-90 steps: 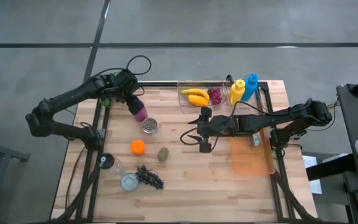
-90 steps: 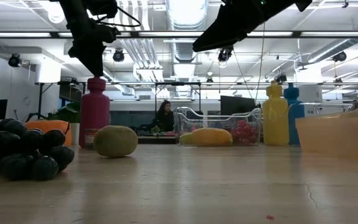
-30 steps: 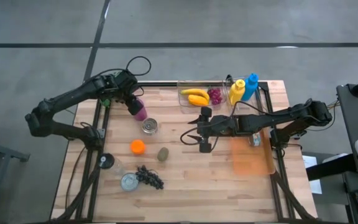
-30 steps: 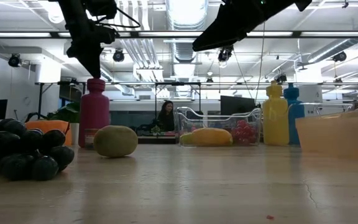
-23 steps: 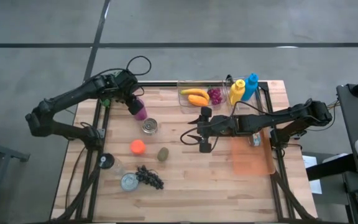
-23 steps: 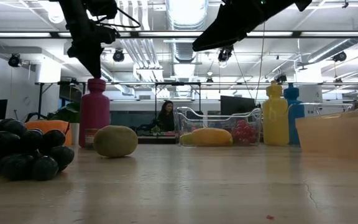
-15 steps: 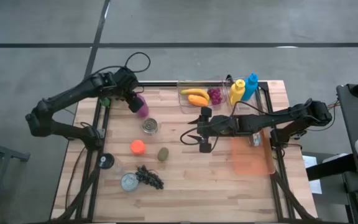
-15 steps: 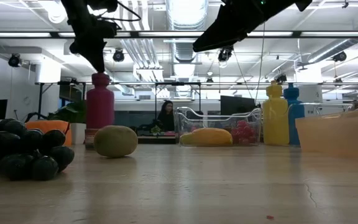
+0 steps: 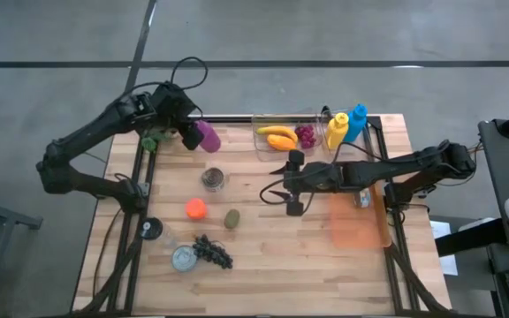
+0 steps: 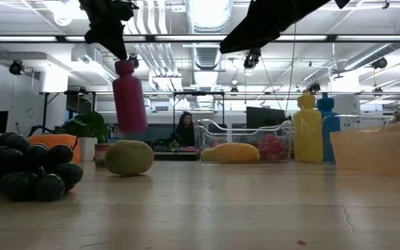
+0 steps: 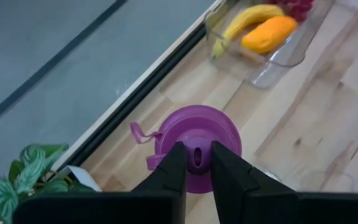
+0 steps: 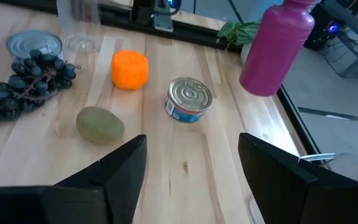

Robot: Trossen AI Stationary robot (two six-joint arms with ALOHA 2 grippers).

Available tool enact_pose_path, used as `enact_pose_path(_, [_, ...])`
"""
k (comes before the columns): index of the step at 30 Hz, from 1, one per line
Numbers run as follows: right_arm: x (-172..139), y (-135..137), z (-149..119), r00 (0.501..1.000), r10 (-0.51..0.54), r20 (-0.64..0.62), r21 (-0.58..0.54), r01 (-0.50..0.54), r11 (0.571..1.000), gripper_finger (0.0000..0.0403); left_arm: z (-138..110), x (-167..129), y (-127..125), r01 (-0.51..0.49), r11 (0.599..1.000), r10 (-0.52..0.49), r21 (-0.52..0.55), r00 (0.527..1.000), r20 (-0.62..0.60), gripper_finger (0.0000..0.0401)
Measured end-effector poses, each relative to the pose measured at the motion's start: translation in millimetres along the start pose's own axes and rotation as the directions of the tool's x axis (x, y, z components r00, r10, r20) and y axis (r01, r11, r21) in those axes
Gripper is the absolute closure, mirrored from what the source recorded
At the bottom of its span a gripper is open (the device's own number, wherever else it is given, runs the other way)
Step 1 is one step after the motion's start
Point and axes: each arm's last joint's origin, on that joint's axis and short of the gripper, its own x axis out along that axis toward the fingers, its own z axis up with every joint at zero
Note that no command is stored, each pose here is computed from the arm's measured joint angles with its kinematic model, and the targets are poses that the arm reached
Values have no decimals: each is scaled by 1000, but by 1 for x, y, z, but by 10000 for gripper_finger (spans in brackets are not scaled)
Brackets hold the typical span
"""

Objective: Pick & Place Food Item
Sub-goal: Put the violet water bottle into the right transparent bin

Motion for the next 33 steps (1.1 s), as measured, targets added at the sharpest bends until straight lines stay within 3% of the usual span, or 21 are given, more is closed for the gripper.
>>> enact_pose_path(11, [-16,-4,1,999,-4,32,30,3,1000,164,4,-7,-33,112,988,-118,111,992,53,354])
enact_pose_path(19, [-16,-4,-1,1000,-2,21,40,1,999,151,13,6,-72,211,952,-215,222,977,-9,354])
enact_pose_path(33, [-24,-5,-5,999,7,-37,59,-5,998,151,26,32,-154,359,831,-320,426,933,-164,354])
